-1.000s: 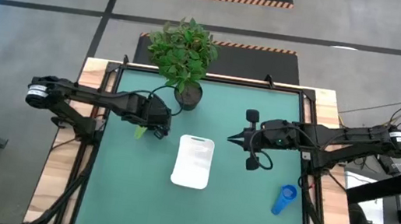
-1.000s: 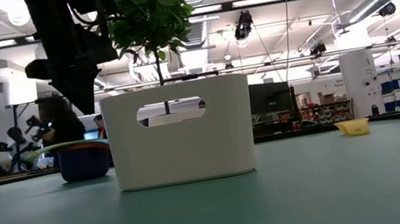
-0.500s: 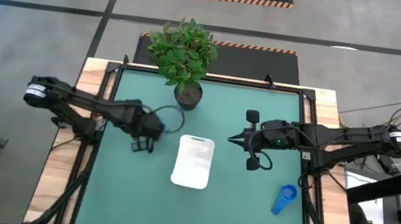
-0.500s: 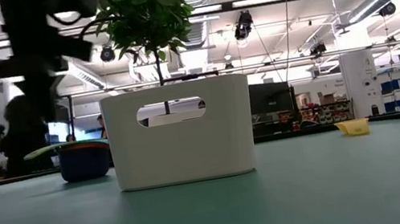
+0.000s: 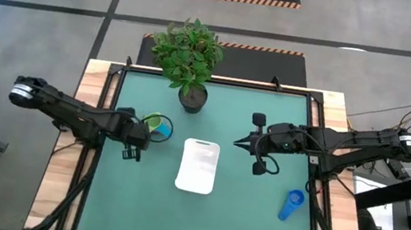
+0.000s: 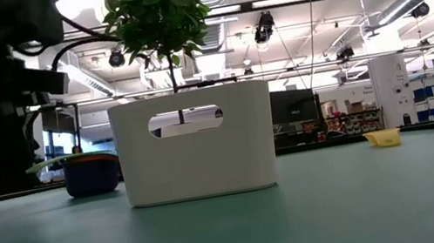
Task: Nest measuring cups in basket
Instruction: Stack the green measuring cup on top of the light blue measuring cup
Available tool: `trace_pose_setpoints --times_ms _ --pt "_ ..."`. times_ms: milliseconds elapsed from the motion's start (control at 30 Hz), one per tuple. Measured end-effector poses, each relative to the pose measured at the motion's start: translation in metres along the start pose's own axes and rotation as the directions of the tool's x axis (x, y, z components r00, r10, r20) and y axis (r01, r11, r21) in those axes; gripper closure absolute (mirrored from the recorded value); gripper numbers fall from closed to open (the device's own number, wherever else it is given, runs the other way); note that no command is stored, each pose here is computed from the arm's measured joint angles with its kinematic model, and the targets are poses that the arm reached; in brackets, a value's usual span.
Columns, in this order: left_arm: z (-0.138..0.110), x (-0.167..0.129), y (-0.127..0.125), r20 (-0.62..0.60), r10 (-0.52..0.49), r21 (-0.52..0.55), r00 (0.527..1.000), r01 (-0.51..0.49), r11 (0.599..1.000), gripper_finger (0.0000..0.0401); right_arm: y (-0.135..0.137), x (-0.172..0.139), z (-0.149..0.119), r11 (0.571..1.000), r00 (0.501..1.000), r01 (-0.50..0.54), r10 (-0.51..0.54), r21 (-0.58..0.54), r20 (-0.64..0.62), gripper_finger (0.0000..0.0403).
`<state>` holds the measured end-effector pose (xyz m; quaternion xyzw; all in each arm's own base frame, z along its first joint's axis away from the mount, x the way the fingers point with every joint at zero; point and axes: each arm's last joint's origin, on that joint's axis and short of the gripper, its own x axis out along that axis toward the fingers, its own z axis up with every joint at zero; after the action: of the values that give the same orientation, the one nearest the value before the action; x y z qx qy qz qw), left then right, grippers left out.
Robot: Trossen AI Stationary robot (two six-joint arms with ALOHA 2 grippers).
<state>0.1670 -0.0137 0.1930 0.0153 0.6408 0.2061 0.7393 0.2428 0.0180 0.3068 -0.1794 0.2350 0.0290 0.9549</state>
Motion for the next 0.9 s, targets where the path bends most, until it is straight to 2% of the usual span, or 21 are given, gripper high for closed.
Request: trace_pose_setpoints --times_ms 133,400,633,900 --pt "-0.002 0.003 -0.001 0.003 -0.021 -0.026 1.0 0.021 0.999 0.0401 0.0 0.0 0.0 1.0 1.0 0.001 -0.001 -0.001 0.004 0.0394" --pt "0.018 -0.012 -0.004 0.066 -0.045 -0.052 0.997 0.048 0.997 0.0401 0.0 0.0 0.001 1.0 1.0 0.003 -0.003 -0.007 0.007 0.0394" --pt "0.022 -0.024 0.001 0.017 0.025 -0.045 1.0 -0.024 0.999 0.0401 0.0 0.0 0.001 1.0 1.0 0.002 -0.002 -0.007 0.007 0.0394" --pt "0.013 -0.001 -0.002 -0.082 0.083 -0.13 0.993 -0.093 0.987 0.0401 0.0 0.0 0.001 1.0 1.0 0.003 -0.002 -0.007 0.007 0.0394"
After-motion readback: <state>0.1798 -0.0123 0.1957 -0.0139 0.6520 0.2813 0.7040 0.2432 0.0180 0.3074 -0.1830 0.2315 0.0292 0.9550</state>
